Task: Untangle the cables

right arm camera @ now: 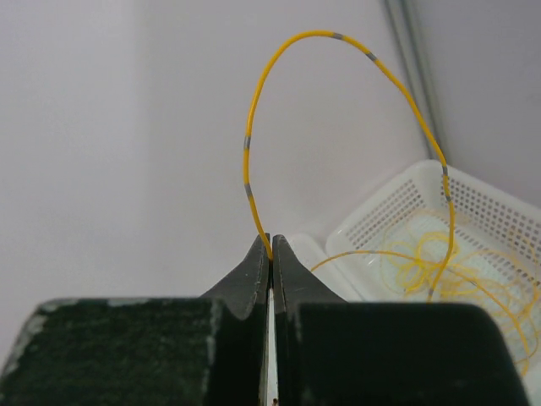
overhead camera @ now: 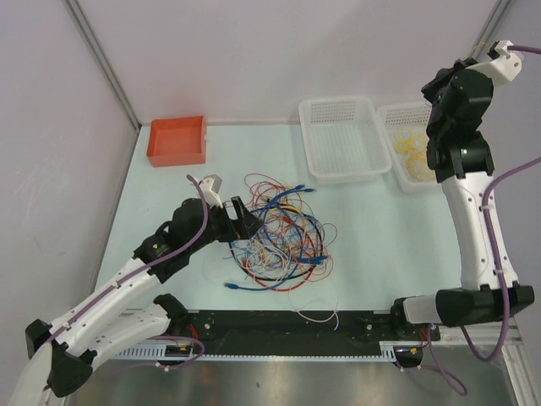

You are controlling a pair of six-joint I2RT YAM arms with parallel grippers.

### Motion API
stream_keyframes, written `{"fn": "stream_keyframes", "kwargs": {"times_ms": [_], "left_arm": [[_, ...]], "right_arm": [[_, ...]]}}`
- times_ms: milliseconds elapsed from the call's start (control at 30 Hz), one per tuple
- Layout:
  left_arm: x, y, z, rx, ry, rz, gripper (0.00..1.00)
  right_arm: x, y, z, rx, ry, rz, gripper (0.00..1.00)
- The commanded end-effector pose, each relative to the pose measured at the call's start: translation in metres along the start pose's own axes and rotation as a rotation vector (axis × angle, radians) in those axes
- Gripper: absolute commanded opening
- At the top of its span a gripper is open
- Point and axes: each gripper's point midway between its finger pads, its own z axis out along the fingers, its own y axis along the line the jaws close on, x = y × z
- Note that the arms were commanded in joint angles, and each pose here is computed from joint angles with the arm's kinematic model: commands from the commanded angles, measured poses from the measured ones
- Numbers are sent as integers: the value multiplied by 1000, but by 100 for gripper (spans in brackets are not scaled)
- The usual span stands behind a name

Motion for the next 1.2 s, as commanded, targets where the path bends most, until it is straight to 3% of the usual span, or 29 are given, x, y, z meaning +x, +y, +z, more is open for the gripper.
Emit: {"fn": "stream_keyframes", "kwargs": {"times_ms": [0,233,467,567,600,667,900,1000,1067,1100,1167], "left_arm": [[8,-9,0,79,13,-23,97],[27,5,5,72,30,-47,97],[55,19,24,39,122,-63,97],[59,21,31,21,146,-67,96],[61,23,33,10,156,-71,96],[57,20,34,11,150,-72,96],[45,9,29,44,115,-86,96],[42,9,19,48,93,-91,96],[35,14,11,25,50,-90,96],[32,15,7,18,37,-86,96],[24,20,-2,-5,-7,-78,96]], "right_arm": [[-10,-18,43,73,-73,82,0],[32,-78,109,235,-16,109,0],[109,-133,159,353,134,69,0],[133,-143,171,303,200,124,53],[140,-144,174,297,212,173,81],[143,-138,176,266,221,200,98],[110,-71,157,137,175,242,100],[108,-32,127,60,201,215,100],[108,18,86,-77,214,187,100],[145,19,69,-94,281,152,100],[144,63,25,-278,294,145,100]]}}
